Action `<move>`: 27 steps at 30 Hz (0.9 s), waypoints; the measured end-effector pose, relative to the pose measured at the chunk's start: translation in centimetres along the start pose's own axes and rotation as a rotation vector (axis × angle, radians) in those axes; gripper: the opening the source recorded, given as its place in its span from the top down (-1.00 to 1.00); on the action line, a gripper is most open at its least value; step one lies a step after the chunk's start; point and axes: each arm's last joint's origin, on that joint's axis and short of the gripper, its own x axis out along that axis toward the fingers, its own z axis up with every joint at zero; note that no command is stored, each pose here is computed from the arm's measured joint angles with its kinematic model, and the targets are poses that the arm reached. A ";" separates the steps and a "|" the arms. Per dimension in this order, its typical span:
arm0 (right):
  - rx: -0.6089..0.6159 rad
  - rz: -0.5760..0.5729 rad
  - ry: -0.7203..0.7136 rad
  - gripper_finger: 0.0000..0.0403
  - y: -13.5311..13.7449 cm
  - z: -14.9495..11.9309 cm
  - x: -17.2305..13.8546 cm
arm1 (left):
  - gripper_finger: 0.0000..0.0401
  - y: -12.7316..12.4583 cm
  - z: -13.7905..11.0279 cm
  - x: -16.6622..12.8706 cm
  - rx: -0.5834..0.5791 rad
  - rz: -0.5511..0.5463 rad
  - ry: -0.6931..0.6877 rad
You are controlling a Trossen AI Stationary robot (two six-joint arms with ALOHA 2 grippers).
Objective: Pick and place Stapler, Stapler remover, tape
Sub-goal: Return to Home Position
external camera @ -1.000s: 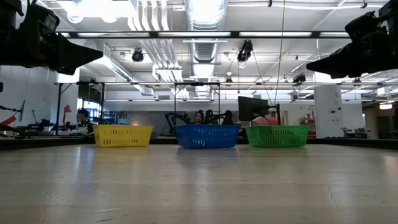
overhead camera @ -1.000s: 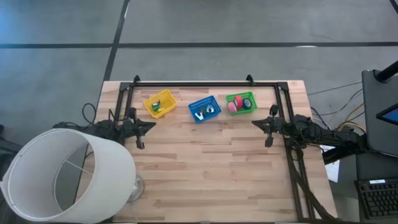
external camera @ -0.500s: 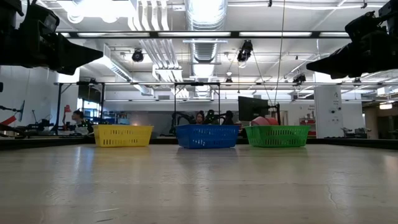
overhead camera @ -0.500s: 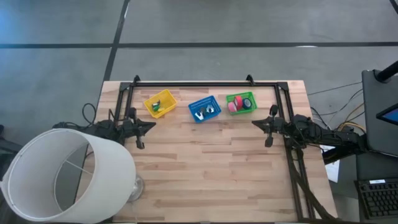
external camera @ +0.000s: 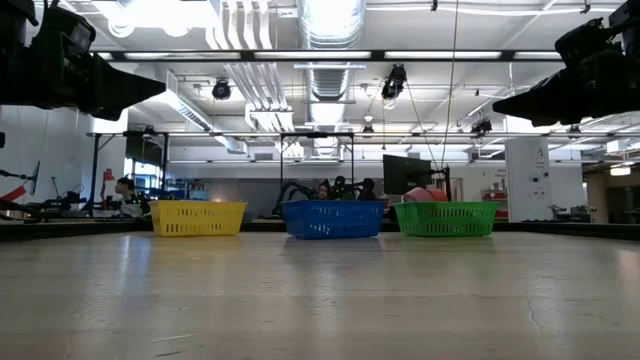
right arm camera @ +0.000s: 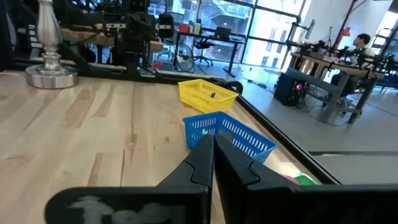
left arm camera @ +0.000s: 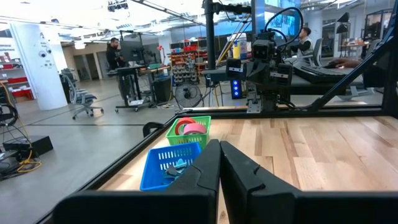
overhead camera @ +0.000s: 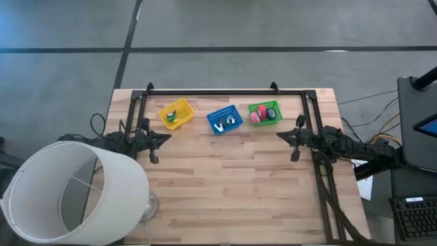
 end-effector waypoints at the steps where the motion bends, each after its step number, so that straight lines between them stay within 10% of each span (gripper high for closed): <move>1: 0.003 0.000 0.000 0.96 0.0 0.0 0.0 | 0.94 0.0 0.0 0.0 0.000 0.000 0.000; 27: 0.000 0.000 0.000 0.96 0.0 0.0 0.0 | 0.94 0.0 0.0 0.0 0.000 0.000 0.000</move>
